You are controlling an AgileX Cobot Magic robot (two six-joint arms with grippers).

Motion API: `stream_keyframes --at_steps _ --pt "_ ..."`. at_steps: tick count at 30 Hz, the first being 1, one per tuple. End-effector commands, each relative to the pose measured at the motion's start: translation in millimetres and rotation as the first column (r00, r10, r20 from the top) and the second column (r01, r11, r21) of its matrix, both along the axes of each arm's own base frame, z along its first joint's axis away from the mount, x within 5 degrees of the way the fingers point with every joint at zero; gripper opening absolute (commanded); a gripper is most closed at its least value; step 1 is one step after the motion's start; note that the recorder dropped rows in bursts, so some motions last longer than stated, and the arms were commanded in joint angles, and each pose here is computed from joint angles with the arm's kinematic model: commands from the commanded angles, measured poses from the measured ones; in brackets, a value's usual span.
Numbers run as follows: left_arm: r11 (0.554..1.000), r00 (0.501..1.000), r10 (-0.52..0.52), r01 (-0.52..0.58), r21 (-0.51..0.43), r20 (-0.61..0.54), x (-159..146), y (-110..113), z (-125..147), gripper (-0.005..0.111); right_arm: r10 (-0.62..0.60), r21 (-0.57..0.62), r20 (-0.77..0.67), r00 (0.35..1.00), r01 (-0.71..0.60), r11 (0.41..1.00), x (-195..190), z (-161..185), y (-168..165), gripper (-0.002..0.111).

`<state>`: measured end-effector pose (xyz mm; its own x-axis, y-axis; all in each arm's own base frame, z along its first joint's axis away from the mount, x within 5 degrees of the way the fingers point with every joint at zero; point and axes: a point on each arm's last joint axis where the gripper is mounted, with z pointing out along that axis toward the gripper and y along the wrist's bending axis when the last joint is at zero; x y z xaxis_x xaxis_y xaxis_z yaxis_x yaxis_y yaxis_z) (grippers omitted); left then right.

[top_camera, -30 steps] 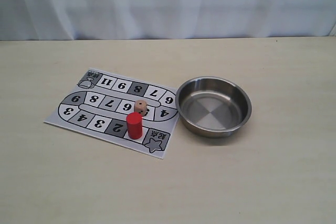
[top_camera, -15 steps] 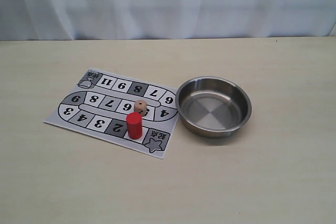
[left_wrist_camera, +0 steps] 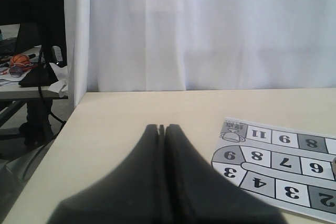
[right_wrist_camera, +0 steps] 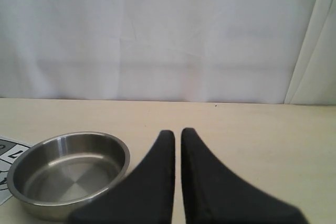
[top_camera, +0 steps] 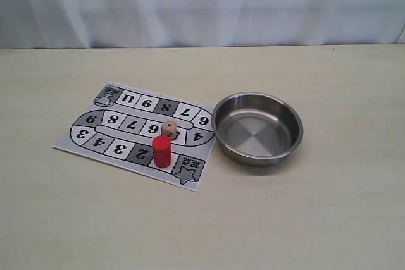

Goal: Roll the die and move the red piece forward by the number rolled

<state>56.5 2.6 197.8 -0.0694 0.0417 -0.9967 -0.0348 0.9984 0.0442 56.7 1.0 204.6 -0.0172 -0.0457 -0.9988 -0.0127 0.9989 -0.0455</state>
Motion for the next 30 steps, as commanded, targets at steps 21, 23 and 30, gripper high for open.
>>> stream_keyframes --at_steps 21,23,30 --pt "1.000 1.000 -0.001 0.001 -0.004 0.014 -0.2 -0.1 2.5 0.000 -0.022 -0.028 -0.056 0.998 0.020 0.999 -0.5 -6.1 -2.0 0.004" --pt "1.000 1.000 -0.001 0.001 -0.004 0.014 -0.2 -0.1 2.5 0.000 -0.022 -0.028 -0.056 0.998 0.020 0.999 -0.5 -6.1 -2.0 0.004" --pt "1.000 1.000 -0.001 0.001 -0.004 0.014 -0.2 -0.1 2.5 0.000 -0.022 -0.028 -0.056 0.998 0.020 0.999 -0.5 -6.1 -2.0 0.004"
